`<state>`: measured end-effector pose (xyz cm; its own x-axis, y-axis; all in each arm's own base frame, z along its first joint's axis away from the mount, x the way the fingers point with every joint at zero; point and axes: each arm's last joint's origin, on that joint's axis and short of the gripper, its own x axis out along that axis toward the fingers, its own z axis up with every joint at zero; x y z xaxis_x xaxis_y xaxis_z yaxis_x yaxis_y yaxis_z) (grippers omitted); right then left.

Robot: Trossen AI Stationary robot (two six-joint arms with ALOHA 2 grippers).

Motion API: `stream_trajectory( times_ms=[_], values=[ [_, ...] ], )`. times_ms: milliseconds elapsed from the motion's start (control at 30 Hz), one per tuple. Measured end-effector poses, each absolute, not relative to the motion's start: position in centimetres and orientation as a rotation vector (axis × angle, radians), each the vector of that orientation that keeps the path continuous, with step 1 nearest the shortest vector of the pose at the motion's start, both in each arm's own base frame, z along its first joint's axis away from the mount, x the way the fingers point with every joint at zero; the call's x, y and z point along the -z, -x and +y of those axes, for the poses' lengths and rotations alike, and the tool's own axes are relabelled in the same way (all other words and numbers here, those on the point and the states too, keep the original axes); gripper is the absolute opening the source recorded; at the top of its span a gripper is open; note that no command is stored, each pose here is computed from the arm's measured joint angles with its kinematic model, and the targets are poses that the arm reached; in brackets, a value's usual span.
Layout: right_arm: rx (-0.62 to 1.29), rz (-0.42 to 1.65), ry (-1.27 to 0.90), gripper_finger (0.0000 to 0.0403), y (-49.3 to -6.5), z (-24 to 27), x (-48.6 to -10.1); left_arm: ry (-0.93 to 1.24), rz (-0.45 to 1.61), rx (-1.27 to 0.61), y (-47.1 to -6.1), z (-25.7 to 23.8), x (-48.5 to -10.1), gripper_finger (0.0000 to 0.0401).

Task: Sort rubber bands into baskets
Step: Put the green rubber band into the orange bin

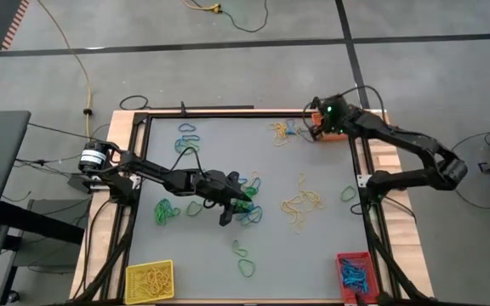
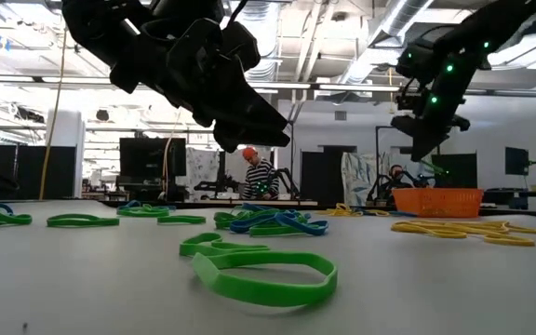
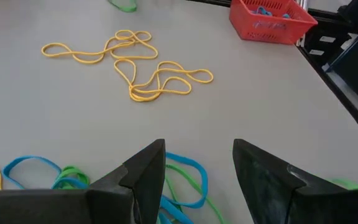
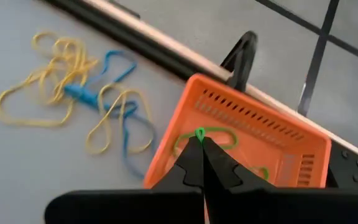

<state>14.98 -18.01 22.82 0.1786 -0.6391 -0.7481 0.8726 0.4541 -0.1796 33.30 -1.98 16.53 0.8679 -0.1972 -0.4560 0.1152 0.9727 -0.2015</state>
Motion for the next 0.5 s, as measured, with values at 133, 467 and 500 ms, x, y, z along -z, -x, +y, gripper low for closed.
stream_trajectory(
  times_ms=[133, 467, 500],
  values=[
    [1.109, 0.878, -0.328, 0.0019, -14.3, -20.0, -21.9, 0.135, 0.491, 0.173, -33.3, -2.0, -16.5, 0.0178],
    [1.139, 0.976, -0.324, 0.0032, -13.6, -23.7, -18.3, 0.086, 0.486, 0.171, -33.3, -1.9, -16.5, 0.0178],
    [1.138, 0.983, -0.324, 0.0037, -13.6, -23.8, -18.0, 0.084, 0.485, 0.172, -33.3, -1.9, -16.5, 0.0178]
  ],
)
